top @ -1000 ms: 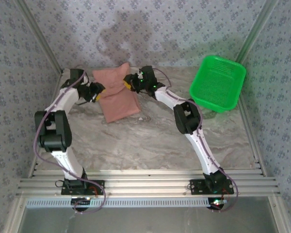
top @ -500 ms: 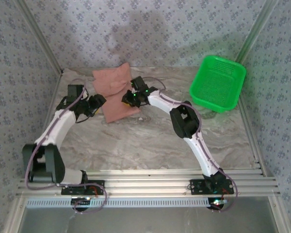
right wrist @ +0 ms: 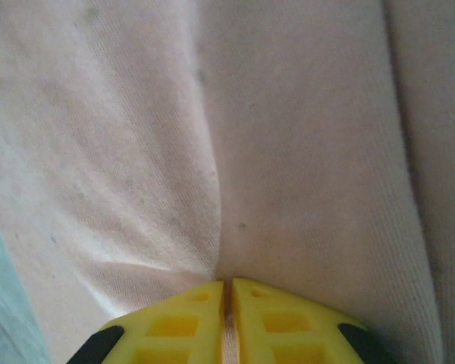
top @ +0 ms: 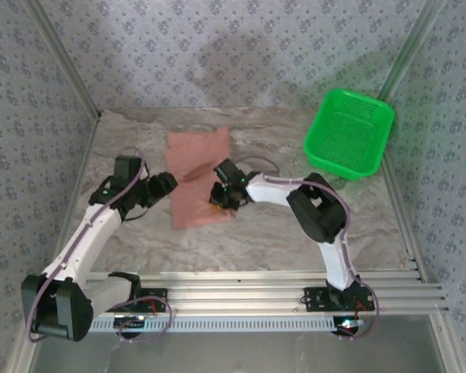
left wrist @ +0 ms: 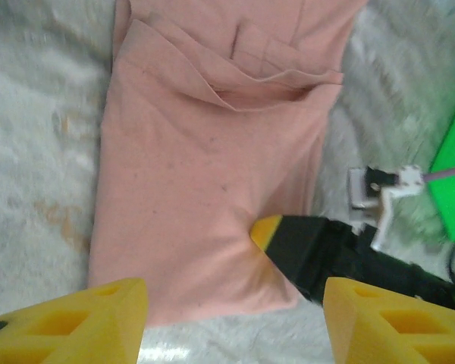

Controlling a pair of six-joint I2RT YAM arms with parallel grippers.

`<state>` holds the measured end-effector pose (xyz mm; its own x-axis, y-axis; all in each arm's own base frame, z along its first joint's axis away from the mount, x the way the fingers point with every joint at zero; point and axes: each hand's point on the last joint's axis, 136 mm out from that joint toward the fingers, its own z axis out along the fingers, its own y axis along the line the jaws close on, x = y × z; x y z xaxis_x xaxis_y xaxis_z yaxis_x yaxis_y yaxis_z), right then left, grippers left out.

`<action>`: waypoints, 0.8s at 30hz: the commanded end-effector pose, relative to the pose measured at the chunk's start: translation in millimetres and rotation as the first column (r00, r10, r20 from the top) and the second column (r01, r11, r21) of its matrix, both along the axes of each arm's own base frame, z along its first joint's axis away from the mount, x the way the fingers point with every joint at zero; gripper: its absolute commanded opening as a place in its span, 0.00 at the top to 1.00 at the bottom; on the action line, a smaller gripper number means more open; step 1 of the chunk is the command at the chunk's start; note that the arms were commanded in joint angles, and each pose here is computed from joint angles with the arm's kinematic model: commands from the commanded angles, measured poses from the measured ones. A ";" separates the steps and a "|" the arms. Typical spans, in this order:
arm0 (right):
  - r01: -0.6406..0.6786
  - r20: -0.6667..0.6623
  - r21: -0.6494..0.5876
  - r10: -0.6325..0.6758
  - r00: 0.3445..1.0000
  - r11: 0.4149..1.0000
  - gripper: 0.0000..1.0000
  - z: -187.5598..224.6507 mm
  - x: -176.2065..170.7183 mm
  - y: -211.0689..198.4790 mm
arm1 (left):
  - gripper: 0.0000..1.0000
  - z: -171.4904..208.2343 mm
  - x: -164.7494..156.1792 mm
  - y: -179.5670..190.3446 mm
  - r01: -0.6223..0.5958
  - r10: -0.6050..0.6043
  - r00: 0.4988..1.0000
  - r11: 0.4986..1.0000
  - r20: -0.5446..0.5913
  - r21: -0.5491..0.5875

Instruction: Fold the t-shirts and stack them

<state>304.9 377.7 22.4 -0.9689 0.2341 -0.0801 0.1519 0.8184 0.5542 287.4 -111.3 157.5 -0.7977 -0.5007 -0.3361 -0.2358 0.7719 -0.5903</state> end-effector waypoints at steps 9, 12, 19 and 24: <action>0.069 -0.128 -0.144 -0.088 0.988 0.987 0.73 -12.3 -105.3 -58.4 | 0.46 -45.2 -58.9 -27.4 0.025 -0.023 0.994 1.000 -0.107 0.019; 0.038 -0.059 -0.146 -0.048 0.997 0.988 0.71 13.4 -98.1 -59.8 | 0.55 -51.2 -68.6 -34.3 0.041 -0.036 0.987 0.999 -0.155 0.028; -0.031 0.094 -0.111 0.042 0.995 0.993 0.66 70.8 -75.1 -70.5 | 0.76 -71.8 -76.1 -50.8 0.077 -0.059 0.969 0.995 -0.239 0.065; -0.077 0.194 -0.084 0.092 0.977 0.994 0.65 96.0 -65.5 -78.4 | 0.80 -81.2 -48.4 -67.4 0.092 -0.065 0.968 0.991 -0.244 0.100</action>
